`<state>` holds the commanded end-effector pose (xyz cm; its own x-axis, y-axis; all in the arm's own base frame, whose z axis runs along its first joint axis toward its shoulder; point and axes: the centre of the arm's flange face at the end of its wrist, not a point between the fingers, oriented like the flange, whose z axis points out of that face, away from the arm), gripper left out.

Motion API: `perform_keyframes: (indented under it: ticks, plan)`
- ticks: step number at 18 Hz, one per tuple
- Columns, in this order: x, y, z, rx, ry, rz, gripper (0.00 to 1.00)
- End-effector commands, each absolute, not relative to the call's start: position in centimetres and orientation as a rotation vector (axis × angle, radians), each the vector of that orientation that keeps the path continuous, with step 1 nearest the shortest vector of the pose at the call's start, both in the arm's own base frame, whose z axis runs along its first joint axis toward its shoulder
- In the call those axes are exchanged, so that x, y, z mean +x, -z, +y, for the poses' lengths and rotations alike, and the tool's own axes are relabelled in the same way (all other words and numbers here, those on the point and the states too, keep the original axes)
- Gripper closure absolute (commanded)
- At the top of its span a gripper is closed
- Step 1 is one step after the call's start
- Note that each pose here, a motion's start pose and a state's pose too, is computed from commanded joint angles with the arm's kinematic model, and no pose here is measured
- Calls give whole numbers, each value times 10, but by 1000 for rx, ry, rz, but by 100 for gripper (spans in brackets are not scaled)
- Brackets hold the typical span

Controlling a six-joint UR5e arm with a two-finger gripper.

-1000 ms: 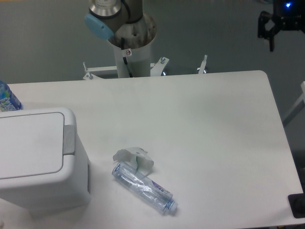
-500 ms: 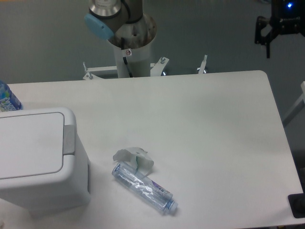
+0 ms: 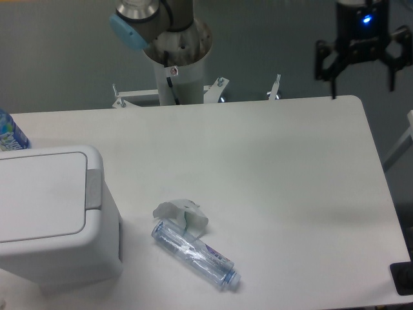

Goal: Open the trash can
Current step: 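Move the open gripper across the table toward the trash can lid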

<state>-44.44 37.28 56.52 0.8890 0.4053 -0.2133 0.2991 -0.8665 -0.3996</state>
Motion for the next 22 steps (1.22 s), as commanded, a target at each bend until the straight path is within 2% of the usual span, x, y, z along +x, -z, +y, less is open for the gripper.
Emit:
perform_keyframes:
  ticks: [5,11,16,22]
  plan:
    - [-394,-555,443,-2575,-262,-768,0]
    - [-345,-539,505,-2566,-166,-731,0]
    - [-318,-529,538,-2454,57,-862,0]
    - [-276,-513,562,-2496,125,-806,0]
